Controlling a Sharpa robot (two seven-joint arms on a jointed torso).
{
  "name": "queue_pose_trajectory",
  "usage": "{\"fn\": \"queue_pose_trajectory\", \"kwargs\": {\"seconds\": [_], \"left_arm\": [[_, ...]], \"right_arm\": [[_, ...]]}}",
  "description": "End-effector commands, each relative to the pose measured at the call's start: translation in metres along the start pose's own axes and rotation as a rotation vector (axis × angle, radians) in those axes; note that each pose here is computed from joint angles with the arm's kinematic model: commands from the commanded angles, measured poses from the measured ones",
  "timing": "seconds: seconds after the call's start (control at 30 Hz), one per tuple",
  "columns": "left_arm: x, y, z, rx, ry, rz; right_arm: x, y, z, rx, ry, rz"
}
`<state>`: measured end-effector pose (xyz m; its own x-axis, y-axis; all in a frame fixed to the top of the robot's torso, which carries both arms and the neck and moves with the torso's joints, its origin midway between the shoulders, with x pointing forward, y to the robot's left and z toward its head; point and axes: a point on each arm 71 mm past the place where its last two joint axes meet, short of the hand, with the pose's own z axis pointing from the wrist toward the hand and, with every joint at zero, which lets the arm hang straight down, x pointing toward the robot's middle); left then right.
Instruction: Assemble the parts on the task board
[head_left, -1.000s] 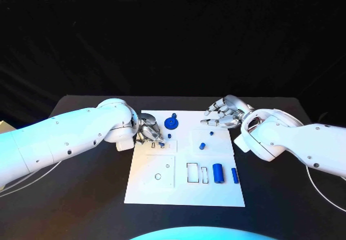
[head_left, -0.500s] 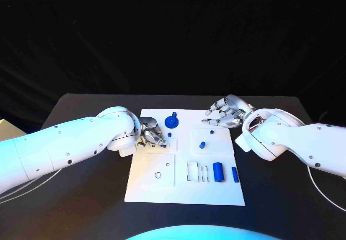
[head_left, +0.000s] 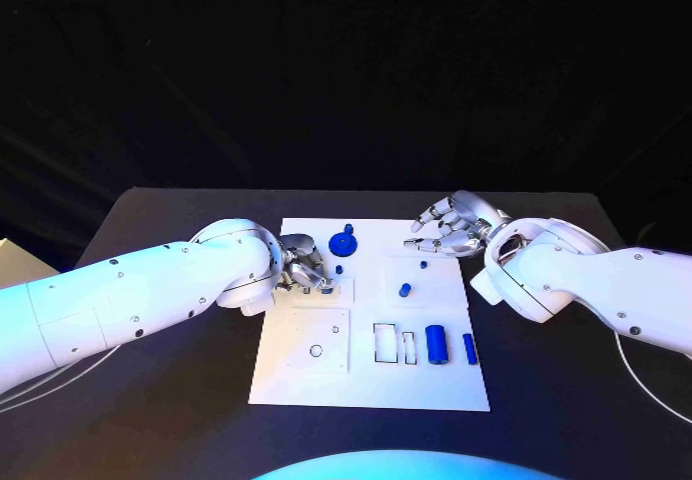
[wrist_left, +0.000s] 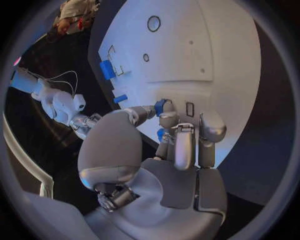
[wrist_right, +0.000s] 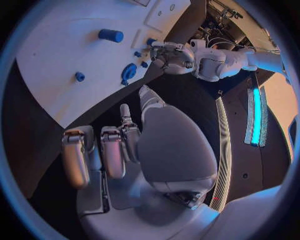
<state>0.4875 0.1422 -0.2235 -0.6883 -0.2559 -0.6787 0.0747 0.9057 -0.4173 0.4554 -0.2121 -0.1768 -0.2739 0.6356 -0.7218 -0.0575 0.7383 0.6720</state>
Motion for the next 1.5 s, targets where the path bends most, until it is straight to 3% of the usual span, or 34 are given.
{"fn": "queue_pose_trajectory", "kwargs": {"seconds": [0.03,0.8,1.5], "left_arm": [[0.0005,0.0007,-0.0001,-0.001,-0.018,0.011],[0.0007,0.0066,-0.0014,-0.015,0.003,0.017],[0.0034,0.0031,0.0007,-0.014,0.028,0.038]], "right_arm": [[0.0011,0.0000,-0.0002,-0.005,0.012,-0.006],[0.0019,-0.0014,0.0000,-0.001,0.014,-0.007],[0.0024,-0.0014,0.0003,-0.001,0.016,-0.007]]}}
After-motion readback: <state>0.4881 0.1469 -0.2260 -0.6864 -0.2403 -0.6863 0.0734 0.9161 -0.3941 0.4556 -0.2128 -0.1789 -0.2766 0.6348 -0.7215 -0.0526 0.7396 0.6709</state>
